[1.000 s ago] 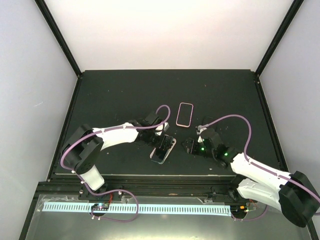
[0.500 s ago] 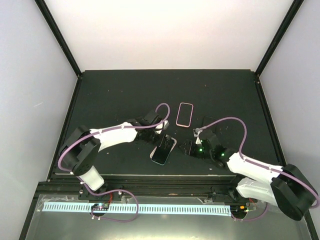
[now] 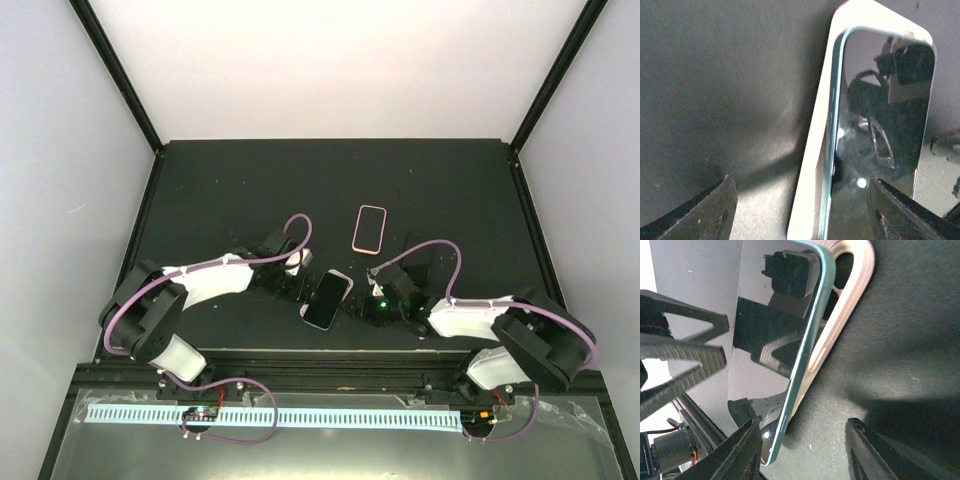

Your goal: Put the phone into the phone case

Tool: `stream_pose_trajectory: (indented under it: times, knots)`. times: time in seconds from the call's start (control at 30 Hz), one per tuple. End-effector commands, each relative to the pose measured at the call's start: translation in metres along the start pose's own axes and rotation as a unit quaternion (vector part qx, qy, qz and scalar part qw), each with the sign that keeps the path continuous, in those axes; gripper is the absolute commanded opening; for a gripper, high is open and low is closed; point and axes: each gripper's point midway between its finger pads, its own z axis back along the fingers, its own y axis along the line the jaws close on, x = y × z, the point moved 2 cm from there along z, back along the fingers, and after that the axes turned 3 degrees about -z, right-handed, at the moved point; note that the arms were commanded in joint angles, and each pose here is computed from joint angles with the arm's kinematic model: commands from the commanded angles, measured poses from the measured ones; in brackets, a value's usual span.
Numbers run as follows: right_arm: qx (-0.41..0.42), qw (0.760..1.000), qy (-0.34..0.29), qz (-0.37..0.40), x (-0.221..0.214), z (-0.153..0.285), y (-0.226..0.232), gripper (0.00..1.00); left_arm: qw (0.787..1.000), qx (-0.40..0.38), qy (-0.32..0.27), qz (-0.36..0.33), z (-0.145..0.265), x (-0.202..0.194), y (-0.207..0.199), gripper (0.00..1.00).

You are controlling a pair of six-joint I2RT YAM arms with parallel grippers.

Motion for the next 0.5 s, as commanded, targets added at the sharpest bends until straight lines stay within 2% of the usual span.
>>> stream_pose_trajectory:
  times: [0.0, 0.47]
  knots:
    - [0.048, 0.999, 0.006, 0.003, 0.002, -0.009, 0.026, 0.47, 0.999, -0.046, -0.001, -0.003, 0.002, -0.008, -0.011, 0.72]
    - [0.061, 0.998, 0.019, -0.002, -0.002, -0.011, 0.027, 0.38, 0.989, -0.134, 0.007, 0.053, -0.005, -0.043, -0.029, 0.45]
